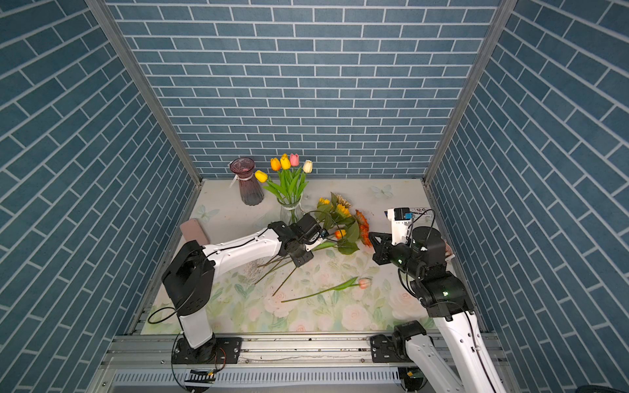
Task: Arrange the flowers in different vases according to their variety
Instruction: Pick up the flower at the center of the board.
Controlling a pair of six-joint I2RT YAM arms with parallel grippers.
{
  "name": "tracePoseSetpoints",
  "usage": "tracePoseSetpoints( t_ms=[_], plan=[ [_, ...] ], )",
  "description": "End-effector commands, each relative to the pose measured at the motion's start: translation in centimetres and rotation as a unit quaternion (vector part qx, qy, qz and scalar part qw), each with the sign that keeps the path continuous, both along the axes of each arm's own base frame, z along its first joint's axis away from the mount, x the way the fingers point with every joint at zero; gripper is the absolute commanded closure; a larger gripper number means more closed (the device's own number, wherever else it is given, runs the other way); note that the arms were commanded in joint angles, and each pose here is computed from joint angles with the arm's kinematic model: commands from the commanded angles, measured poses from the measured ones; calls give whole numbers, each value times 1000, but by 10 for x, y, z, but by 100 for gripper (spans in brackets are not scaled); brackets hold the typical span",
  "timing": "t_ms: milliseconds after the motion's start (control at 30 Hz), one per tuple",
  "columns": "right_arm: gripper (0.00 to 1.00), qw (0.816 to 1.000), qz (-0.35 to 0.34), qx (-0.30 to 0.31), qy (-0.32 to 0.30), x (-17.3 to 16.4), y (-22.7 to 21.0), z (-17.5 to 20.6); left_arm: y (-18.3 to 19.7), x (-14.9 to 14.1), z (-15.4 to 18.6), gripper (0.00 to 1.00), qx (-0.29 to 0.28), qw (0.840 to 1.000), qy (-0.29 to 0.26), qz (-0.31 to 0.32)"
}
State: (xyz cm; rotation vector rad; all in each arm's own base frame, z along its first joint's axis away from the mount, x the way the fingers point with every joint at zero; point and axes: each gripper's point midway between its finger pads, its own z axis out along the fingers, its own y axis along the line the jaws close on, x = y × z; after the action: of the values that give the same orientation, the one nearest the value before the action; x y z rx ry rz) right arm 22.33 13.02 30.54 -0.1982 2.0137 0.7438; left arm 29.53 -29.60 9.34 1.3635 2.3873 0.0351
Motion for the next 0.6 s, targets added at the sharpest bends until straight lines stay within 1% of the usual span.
tracePoseSetpoints(
  t_ms=[0,100,200,300,433,500,567],
  plan=[
    [100,1000,-11,-2,-24,2,-4,11,-6,-3,21,100,-34,999,-8,-8],
    [100,1000,-12,0,-24,2,-4,10,-8,-7,37,100,-62,998,-21,-20],
    [100,1000,-13,1,-26,2,-5,10,-13,-9,59,100,-104,993,-43,-33],
    [100,1000,-12,2,-27,1,-4,10,-20,-7,96,100,-159,983,-77,-41],
    [100,999,-8,3,-32,1,-3,8,-19,8,162,100,-226,961,-153,-41],
    [100,999,-5,3,-36,1,-2,9,-12,17,198,100,-261,945,-196,-33],
    [100,999,0,5,-42,1,-1,9,-1,27,236,100,-298,922,-245,-21]
  ],
)
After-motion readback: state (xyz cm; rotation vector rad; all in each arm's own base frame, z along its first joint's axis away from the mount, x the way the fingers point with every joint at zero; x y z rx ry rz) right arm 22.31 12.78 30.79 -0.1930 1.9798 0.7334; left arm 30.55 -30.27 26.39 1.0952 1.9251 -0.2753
